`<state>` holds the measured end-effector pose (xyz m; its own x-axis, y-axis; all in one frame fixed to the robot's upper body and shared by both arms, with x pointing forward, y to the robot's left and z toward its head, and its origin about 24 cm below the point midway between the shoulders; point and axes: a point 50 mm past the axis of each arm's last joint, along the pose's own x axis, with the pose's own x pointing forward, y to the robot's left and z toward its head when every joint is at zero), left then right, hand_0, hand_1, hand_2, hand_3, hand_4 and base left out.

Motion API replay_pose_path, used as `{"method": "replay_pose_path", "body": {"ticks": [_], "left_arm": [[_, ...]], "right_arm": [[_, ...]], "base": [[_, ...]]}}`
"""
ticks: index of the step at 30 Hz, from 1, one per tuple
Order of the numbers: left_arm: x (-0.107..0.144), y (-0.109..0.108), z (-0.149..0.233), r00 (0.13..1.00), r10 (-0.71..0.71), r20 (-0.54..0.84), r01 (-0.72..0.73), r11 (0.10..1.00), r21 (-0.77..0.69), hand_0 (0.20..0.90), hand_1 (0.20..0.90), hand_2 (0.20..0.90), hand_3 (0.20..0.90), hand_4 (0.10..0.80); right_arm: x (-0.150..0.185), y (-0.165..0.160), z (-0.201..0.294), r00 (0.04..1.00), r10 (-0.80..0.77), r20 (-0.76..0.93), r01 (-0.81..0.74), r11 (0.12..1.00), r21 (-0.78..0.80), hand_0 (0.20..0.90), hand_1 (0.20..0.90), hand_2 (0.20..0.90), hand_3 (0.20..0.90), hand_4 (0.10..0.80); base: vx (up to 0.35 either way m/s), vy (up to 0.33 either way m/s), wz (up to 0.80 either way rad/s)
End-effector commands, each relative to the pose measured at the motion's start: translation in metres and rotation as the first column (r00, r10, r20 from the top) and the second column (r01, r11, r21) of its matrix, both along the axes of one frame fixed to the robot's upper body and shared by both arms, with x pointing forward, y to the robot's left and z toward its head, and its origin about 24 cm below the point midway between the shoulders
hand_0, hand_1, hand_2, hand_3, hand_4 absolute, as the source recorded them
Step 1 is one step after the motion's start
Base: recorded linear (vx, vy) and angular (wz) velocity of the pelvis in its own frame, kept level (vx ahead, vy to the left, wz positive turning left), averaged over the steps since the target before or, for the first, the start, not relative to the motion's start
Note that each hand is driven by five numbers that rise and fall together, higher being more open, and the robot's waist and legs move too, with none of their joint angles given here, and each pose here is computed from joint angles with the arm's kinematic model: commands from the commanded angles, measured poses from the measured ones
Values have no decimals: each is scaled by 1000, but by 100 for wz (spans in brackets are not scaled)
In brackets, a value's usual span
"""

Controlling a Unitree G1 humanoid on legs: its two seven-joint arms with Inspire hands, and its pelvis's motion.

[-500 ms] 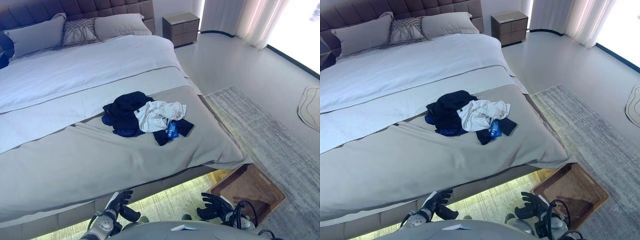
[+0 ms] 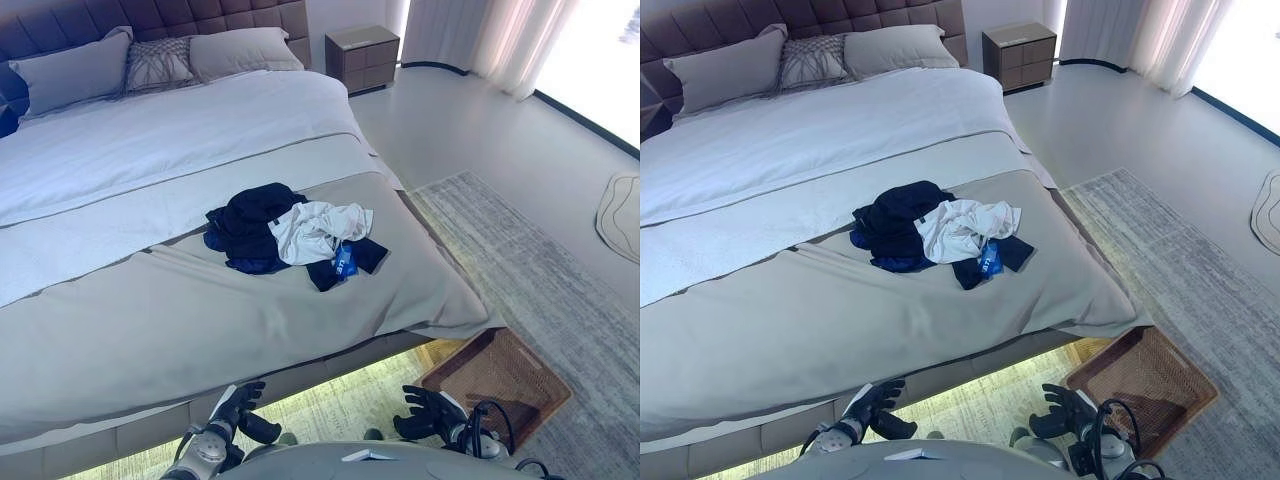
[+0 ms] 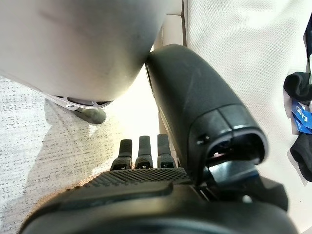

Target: Pick up the clothes from the bed and place them into the basket

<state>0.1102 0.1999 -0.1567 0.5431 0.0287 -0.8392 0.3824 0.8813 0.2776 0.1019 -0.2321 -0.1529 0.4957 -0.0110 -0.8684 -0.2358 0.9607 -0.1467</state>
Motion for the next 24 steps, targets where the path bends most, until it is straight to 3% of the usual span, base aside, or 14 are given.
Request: {"method": "replay_pose_path", "body": {"ticks": [1, 15, 19, 24], "left_arm": [[22, 9, 11, 995, -12, 102, 11, 1000, 11, 900, 900, 900, 900, 800], [32, 4, 14, 985, 20, 169, -21, 1000, 5, 900, 900, 900, 900, 800], [44, 6, 20, 977, 6, 214, -9, 1000, 14, 900, 900, 900, 900, 800], [35, 15, 17, 985, 36, 171, -39, 999, 14, 900, 900, 900, 900, 800]], "right_arm": [[15, 19, 0, 998, 58, 28, -58, 998, 19, 900, 900, 900, 900, 800], [26, 11, 4, 999, 4, 55, -4, 1000, -1, 900, 900, 900, 900, 800], [27, -7, 6, 995, -96, 41, 98, 994, -40, 900, 900, 900, 900, 800], [30, -11, 8, 984, -168, 62, 171, 984, -50, 900, 900, 900, 900, 800]], "base": [[0, 0, 0], [1, 5, 0], [25, 147, 12], [135, 206, 16]]}}
